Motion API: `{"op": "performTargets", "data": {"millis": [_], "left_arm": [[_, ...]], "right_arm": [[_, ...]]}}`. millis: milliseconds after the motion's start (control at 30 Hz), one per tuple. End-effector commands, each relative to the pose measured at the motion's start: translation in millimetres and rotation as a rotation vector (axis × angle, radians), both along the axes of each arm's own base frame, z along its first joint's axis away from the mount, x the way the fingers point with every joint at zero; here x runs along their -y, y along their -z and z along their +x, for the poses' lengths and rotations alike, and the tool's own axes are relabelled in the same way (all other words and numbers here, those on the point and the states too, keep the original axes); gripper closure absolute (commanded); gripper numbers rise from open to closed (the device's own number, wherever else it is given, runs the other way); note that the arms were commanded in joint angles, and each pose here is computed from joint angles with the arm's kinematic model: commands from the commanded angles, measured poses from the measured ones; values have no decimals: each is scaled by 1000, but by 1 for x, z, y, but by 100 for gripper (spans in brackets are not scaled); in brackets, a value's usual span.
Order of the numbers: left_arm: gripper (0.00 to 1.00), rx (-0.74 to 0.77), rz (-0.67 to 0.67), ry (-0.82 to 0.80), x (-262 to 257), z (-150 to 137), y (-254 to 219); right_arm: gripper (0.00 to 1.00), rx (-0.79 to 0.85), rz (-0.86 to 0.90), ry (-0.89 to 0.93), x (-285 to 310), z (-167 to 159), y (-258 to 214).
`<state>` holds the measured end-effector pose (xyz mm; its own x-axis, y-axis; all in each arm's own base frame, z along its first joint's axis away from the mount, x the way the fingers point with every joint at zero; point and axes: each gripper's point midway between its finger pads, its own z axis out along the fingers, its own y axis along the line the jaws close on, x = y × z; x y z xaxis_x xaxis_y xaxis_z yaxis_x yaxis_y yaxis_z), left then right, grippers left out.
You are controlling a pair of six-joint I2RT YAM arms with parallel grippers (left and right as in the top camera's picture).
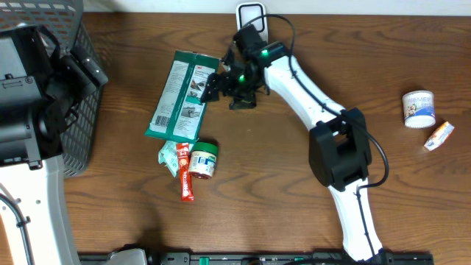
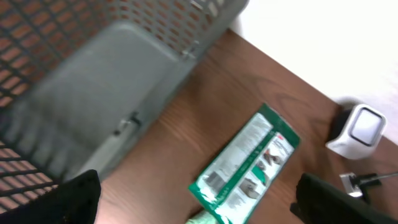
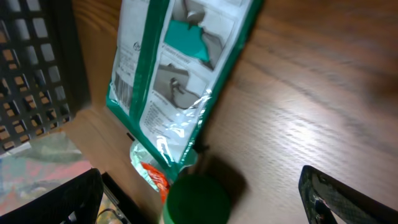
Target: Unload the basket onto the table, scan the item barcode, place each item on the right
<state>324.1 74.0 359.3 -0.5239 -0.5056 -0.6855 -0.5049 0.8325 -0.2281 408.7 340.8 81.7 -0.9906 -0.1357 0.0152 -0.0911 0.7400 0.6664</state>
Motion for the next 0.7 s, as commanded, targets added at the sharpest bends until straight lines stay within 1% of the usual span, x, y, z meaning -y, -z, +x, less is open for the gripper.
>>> {"op": "performTargets", "data": {"millis": [0,33,67,100,133,200,233,300,367,433,600,667], "left_arm": [[36,-81,-69,219,35,13,29],[42,-118,-76,242,40,15,40],[52,-161,-74,272,46,18,55],[59,-207,-65,313,53,24,70],[63,-251,-49,361,59,30,86],[76,-329,-26,440,69,41,112],[80,-371,-20,472,73,50,129],[90,-426,-30,484,74,66,157],[93,-467,-42,483,73,76,180],[92,-527,-55,490,72,86,212],[92,-598,-67,504,72,100,258],[92,-610,-71,504,72,107,275]], "right_arm": [[4,10,133,-82,1,-1,-17],[4,7,148,-87,0,-2,-18],[4,6,149,-87,0,-3,-19],[4,12,150,-93,0,-2,-19],[3,15,150,-100,-1,-3,-18],[3,8,147,-104,-2,-7,-16],[3,2,145,-109,-4,-9,-14],[5,-1,144,-117,-7,-13,-7],[7,-7,145,-110,-9,-15,4],[8,-9,154,-93,-13,-16,19],[11,0,277,-109,-32,-25,37],[14,9,292,-99,-38,-27,45]]}}
